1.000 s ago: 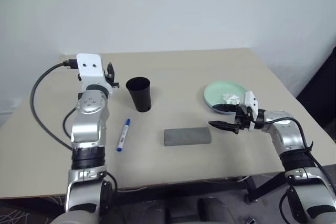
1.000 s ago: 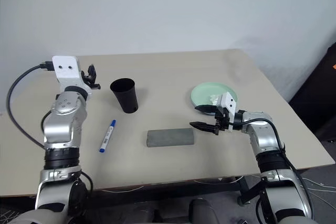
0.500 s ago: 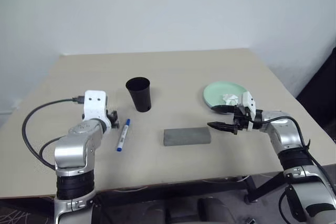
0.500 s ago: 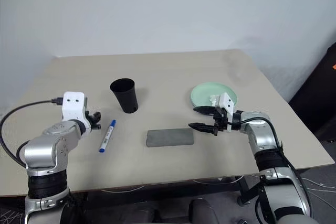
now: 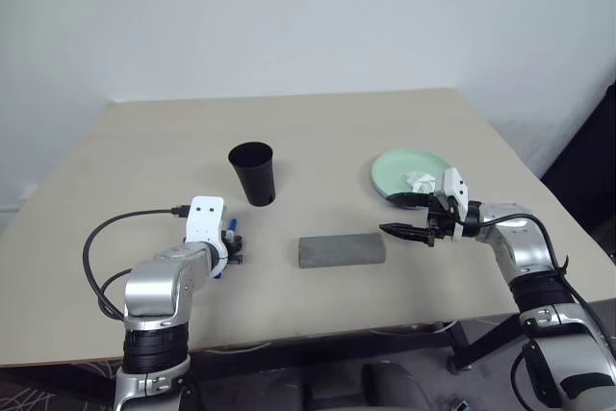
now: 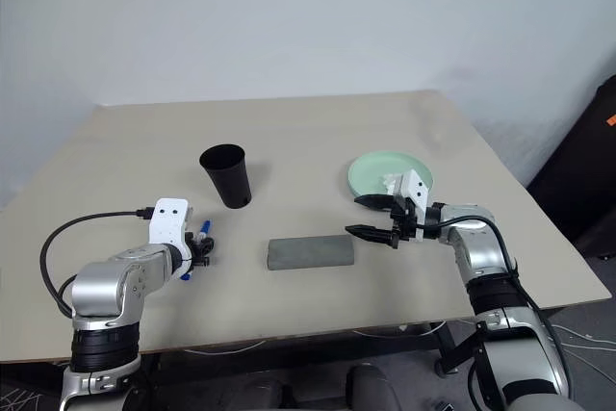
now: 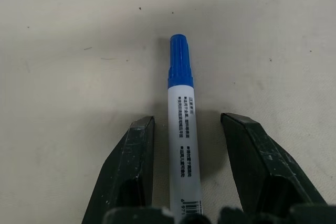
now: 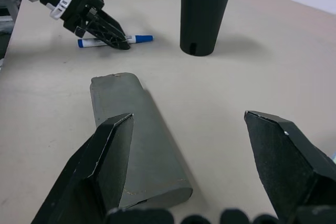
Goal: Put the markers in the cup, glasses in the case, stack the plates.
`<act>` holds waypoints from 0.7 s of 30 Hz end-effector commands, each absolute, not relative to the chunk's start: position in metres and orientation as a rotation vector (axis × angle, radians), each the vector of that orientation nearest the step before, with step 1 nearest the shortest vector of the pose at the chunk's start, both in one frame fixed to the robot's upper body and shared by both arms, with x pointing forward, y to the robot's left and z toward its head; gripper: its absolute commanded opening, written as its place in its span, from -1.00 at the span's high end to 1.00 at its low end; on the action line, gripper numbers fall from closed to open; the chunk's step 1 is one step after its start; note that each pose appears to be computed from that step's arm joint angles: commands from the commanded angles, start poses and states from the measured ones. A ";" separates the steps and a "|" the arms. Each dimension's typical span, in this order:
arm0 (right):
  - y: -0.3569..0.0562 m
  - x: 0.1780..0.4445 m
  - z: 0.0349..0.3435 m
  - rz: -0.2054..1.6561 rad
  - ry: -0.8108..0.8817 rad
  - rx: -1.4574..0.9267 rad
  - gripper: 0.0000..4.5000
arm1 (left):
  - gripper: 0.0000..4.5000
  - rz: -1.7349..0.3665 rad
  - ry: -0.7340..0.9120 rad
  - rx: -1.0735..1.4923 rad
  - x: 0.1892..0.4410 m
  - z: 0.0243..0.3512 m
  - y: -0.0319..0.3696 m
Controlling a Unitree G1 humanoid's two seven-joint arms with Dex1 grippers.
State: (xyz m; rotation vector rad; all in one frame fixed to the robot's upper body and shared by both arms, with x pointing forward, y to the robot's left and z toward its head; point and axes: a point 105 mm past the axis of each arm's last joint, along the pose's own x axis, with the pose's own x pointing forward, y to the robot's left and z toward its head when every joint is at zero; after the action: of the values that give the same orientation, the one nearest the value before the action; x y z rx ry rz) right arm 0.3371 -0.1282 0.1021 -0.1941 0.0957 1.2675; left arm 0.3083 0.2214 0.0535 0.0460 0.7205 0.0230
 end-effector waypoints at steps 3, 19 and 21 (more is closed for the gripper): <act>-0.127 0.340 0.117 1.263 0.038 -0.225 -0.63 | 0.75 0.016 0.712 0.056 0.310 0.054 0.221; -0.121 0.345 0.113 1.257 0.041 -0.239 -0.63 | 0.94 -0.650 0.009 0.337 0.329 0.152 0.109; -0.121 0.346 0.113 1.257 0.037 -0.238 -0.63 | 0.94 -0.565 -0.126 0.313 0.351 0.176 0.115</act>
State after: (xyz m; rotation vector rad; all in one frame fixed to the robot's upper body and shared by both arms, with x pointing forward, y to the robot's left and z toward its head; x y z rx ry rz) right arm 0.3398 -0.1248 0.0957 -0.1982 0.1036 1.2538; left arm 0.3356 0.1074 0.1392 0.2968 0.0519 -0.6397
